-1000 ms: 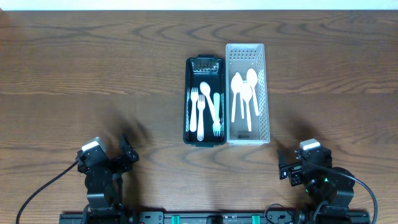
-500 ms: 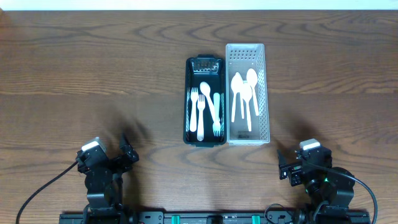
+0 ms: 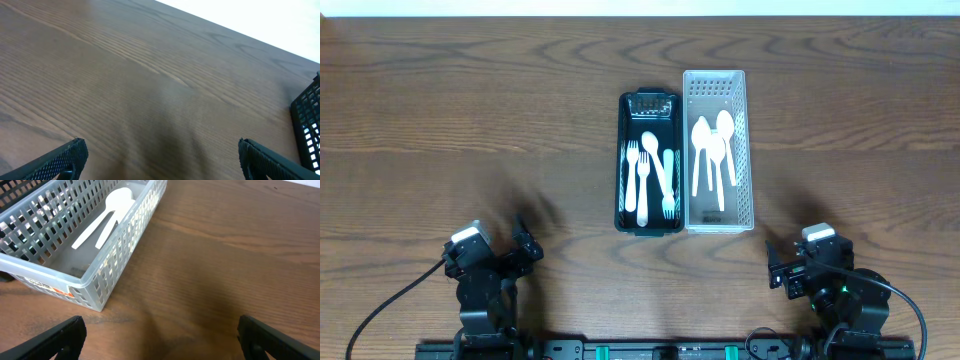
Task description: Pack container
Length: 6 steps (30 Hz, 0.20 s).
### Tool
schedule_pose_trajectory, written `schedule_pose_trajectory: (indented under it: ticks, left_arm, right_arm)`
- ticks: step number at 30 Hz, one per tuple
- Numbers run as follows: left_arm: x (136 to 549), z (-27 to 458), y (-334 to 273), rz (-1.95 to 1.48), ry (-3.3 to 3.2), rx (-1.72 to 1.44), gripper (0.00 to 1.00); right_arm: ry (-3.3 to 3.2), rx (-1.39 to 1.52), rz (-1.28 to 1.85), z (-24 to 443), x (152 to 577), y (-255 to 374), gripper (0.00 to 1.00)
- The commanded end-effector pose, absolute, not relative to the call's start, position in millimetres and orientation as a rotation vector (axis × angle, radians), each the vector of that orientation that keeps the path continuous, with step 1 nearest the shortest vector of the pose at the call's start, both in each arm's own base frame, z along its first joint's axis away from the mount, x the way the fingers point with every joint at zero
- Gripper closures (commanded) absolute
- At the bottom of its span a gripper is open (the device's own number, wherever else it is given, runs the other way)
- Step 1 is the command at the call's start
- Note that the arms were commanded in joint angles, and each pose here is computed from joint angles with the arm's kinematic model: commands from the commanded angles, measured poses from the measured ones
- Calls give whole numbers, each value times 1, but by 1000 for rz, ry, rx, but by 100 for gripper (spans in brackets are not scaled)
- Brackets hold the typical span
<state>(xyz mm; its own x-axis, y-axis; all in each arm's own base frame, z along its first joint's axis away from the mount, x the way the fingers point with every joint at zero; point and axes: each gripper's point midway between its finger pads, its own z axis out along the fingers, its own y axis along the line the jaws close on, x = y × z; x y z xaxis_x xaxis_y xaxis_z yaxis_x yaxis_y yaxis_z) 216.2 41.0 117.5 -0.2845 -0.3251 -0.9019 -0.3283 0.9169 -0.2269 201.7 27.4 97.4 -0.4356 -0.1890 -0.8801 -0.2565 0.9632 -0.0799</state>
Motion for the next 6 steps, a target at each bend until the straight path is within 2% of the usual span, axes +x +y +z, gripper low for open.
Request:
schedule_pose_trajectory:
  ticks: [1, 6]
  left_arm:
    - [216, 109, 43, 9, 1896, -499, 2]
    - [216, 109, 43, 9, 1896, -499, 2]
  right_arm:
    - [2028, -328, 75, 97, 202, 28, 1]
    - [2028, -328, 75, 97, 202, 28, 1]
